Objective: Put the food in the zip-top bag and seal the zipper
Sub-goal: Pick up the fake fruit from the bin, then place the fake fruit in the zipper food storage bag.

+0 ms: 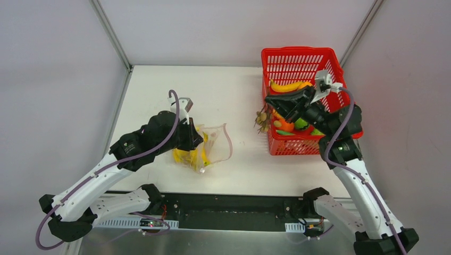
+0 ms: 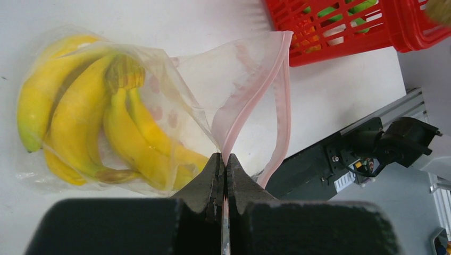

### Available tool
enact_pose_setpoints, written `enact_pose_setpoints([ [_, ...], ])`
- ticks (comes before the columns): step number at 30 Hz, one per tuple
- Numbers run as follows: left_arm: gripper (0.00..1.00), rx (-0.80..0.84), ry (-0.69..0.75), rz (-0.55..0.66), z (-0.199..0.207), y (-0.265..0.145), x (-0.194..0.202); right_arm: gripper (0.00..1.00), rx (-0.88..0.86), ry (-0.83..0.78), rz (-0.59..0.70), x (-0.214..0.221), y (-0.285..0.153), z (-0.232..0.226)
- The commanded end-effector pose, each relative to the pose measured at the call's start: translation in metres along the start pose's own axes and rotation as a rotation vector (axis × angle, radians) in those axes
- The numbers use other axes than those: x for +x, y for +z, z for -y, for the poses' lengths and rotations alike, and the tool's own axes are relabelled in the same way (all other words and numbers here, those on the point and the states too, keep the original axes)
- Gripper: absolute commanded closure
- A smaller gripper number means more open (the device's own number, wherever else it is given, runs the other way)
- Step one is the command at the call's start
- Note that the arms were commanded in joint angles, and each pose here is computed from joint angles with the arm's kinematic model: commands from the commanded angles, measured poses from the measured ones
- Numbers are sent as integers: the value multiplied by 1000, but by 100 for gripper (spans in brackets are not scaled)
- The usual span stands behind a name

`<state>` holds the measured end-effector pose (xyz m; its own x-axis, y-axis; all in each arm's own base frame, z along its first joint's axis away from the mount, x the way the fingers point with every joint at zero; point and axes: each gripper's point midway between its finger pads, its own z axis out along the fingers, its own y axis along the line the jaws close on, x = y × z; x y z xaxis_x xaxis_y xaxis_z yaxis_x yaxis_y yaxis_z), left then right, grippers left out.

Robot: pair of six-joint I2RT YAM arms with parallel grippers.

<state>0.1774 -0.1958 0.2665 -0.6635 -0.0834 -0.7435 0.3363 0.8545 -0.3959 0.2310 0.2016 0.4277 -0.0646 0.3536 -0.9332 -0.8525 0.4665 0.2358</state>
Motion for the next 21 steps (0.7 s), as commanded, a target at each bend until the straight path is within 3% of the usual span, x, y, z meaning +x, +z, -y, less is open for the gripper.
enact_pose_setpoints([
  [1, 100, 81, -46, 37, 19, 1, -14, 100, -211, -31, 54, -1, 12, -56],
  [6, 100, 107, -68, 40, 24, -1, -15, 100, -318, -128, -6, 38, 34, -94],
  [13, 100, 128, -78, 51, 29, -7, -19, 100, -422, -254, 6, 84, 58, -130],
  [21, 100, 137, -75, 50, 30, -10, -19, 100, -370, -319, 37, 120, 89, -119],
])
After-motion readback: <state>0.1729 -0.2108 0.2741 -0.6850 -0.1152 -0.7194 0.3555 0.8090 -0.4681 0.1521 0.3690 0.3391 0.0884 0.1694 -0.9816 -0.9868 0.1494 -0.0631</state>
